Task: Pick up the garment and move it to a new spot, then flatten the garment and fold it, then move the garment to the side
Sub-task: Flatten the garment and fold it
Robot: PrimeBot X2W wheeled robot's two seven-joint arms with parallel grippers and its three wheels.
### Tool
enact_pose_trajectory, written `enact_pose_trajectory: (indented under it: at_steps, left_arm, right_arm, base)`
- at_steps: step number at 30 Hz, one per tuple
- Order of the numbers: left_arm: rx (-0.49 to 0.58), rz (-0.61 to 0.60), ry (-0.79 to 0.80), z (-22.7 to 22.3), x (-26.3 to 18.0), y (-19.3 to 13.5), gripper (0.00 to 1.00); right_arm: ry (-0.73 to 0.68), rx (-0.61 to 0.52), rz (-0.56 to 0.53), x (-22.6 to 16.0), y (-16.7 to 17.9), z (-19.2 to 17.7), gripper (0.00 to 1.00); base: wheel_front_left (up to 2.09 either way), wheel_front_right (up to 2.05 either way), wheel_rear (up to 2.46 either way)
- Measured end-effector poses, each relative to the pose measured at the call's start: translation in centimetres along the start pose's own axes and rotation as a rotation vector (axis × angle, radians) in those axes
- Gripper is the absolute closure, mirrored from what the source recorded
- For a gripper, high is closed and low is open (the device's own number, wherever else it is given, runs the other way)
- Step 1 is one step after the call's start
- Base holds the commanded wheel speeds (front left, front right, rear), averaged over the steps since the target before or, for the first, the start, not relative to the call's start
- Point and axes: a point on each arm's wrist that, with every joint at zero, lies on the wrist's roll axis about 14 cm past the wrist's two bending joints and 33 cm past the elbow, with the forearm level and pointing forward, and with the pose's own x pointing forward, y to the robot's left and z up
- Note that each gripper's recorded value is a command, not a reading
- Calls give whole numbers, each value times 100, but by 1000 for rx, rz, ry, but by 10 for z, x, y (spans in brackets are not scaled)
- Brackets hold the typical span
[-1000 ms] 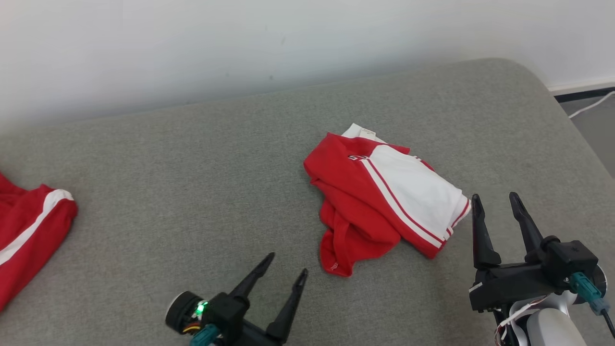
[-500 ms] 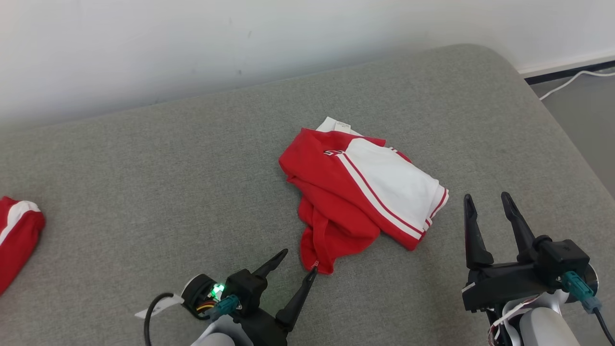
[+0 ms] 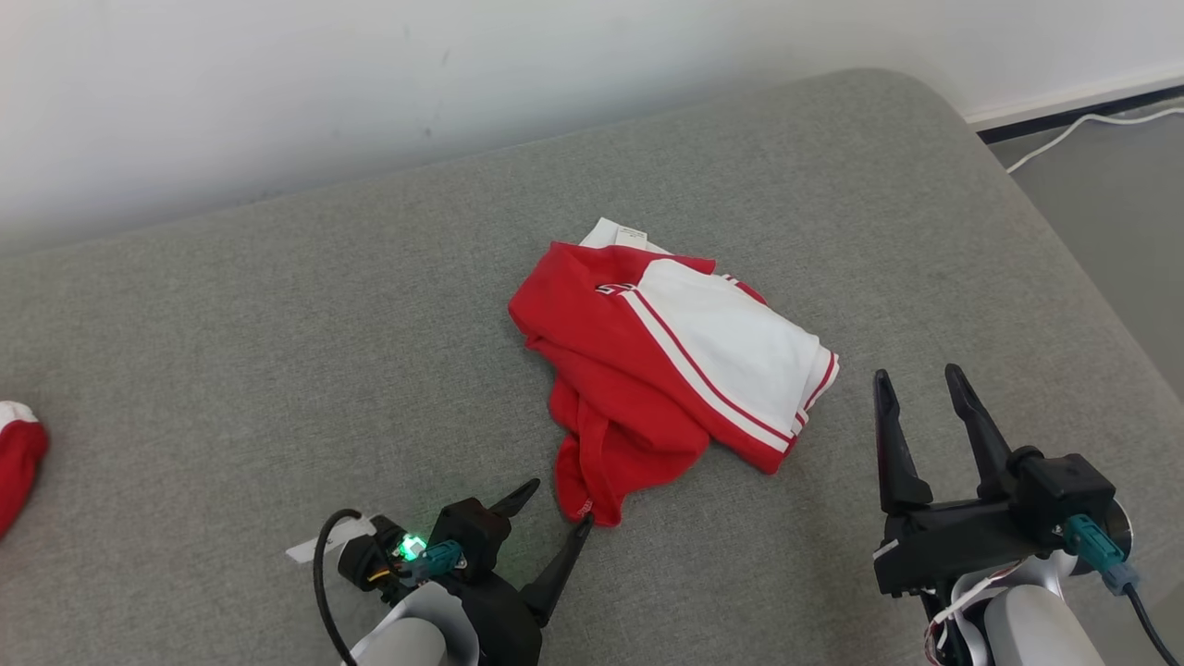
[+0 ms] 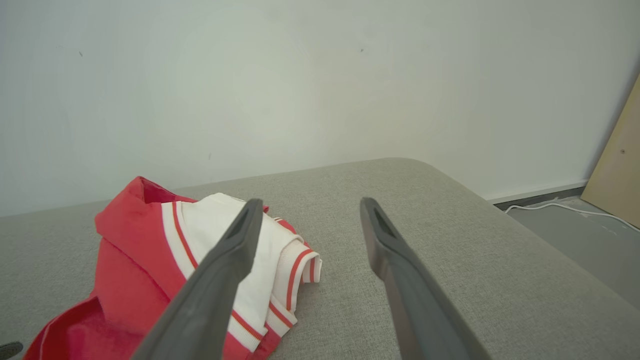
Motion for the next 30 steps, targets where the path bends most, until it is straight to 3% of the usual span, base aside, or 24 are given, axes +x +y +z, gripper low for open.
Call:
enact_pose_trajectory:
  at_steps: [3,4,5,6,19,30]
  left_arm:
    - [4,-13,23,-5,2,-3,0]
    - [3,-17,28,-6,3,-4,53]
    - [6,-24,36,-8,4,-6,73]
    - [7,-31,43,-9,4,-8,100]
    - [-23,16,-15,12,7,-1,100]
    - [-64,272,-121,33,-41,60,100]
  right_arm:
    - [4,0,-3,-2,-1,-1,0]
    - [5,0,-5,-3,-1,-1,0]
    - [6,-1,-7,-3,-2,-1,0]
    - [7,-2,-8,-4,-2,-1,0]
    - [3,-2,0,-2,0,0,0]
    - [1,25,93,13,32,-4,0]
  base:
    - [0,0,0]
    - [0,0,0]
    - [0,0,0]
    - [0,0,0]
    - [0,0,0]
    - [0,0,0]
